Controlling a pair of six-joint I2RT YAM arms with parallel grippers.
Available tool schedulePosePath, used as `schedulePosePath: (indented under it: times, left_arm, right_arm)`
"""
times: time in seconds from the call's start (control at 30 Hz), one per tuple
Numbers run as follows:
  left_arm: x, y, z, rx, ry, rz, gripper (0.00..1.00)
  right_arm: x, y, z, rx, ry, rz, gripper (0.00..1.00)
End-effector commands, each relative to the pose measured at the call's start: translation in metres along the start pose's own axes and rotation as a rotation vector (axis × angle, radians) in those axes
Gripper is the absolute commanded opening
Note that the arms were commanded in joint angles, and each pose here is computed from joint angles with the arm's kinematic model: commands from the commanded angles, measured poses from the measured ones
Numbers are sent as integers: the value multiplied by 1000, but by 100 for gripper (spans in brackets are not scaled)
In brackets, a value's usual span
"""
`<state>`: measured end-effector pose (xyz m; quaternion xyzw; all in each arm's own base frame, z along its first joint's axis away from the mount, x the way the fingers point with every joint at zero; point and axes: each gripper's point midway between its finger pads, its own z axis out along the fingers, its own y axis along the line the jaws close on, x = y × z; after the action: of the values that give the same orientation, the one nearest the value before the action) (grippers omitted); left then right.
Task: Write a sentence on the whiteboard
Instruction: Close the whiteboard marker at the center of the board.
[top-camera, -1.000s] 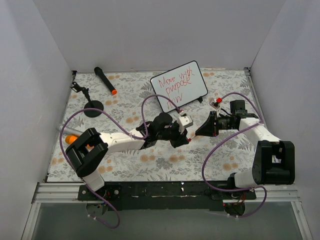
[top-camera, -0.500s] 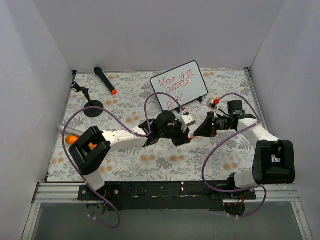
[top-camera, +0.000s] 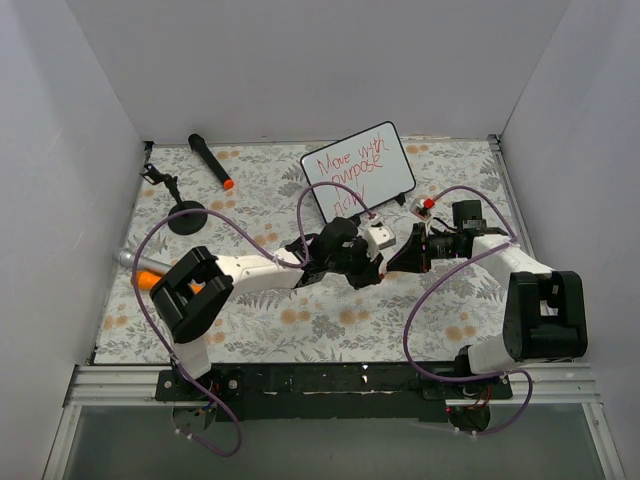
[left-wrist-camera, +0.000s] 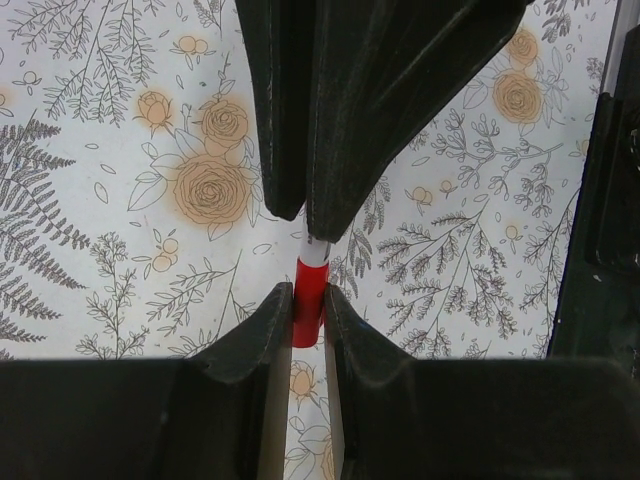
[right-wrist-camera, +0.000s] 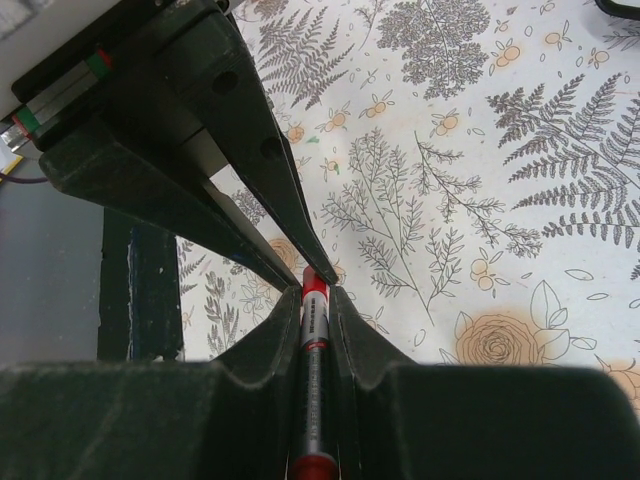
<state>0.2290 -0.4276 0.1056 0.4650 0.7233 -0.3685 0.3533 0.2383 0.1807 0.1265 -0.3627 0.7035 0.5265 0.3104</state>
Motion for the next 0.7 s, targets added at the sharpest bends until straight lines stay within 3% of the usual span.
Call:
schedulePosePath:
  times: [0.0, 0.27, 0.47, 0.67]
  left_arm:
    - [-155, -13, -23, 28, -438, 190, 0]
    - [-158, -19, -27, 56, -443, 203, 0]
    - [-112, -20, -35, 42, -355, 146, 0]
    - [-81, -24, -70, -9, -324, 71, 30]
  right_arm:
    - [24, 25, 16, -106, 44, 118, 1]
    - [22, 23, 16, -101, 49, 101, 1]
    - [9, 18, 5, -51, 46, 39, 1]
    - [-4, 20, -9, -13, 39, -12, 1]
